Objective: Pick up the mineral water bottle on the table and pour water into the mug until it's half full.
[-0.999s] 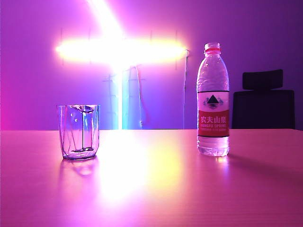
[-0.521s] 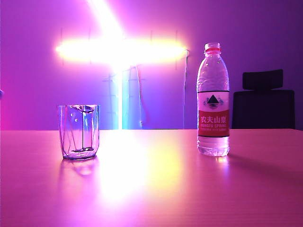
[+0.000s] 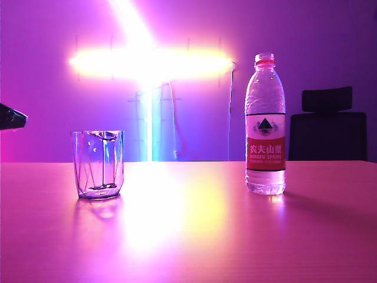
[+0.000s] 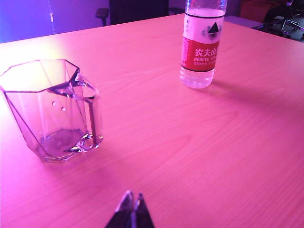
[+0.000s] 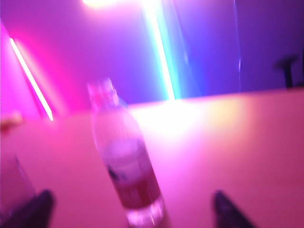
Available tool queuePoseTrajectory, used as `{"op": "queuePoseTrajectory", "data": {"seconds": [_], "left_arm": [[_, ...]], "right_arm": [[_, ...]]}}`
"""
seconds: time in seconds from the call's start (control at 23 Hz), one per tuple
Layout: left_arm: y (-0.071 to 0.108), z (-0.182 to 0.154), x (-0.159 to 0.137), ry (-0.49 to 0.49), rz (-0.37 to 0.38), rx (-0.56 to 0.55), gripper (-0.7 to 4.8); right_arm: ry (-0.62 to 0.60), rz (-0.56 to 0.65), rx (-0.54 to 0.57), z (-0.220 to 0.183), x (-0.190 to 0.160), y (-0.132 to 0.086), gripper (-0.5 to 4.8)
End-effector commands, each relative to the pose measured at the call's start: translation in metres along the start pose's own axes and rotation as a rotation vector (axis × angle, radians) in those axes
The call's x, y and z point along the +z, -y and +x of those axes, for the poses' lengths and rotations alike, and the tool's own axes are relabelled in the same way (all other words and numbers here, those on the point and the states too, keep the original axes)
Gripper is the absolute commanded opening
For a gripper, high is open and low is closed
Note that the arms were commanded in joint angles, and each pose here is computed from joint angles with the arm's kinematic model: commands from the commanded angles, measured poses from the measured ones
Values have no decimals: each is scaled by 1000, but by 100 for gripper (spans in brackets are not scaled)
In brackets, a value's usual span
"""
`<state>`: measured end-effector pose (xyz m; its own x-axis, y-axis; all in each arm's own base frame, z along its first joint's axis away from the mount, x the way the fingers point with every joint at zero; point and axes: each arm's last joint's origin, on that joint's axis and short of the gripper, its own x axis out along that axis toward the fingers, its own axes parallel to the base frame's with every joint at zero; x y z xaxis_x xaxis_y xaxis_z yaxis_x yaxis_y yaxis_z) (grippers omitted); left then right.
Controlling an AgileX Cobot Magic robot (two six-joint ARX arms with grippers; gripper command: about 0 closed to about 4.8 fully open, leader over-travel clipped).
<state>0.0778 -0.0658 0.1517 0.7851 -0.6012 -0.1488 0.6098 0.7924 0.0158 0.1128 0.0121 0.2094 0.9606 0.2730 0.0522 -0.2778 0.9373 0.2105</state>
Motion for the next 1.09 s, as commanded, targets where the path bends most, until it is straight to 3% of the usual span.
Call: {"op": "queuePoseTrajectory", "data": {"seconds": [0.04, 0.43, 0.7, 1.09], "left_arm": [[0, 0, 2, 13, -3, -1, -2], [0, 0, 2, 13, -3, 0, -2], [0, 0, 2, 12, -3, 0, -2], [0, 0, 2, 12, -3, -1, -2]], "right_arm": [[-56, -76, 79, 16, -5, 2, 479], [-69, -84, 240, 92, -43, 19, 479], [-73, -84, 333, 144, -69, 18, 479], [-85, -87, 360, 197, -72, 16, 479]]}}
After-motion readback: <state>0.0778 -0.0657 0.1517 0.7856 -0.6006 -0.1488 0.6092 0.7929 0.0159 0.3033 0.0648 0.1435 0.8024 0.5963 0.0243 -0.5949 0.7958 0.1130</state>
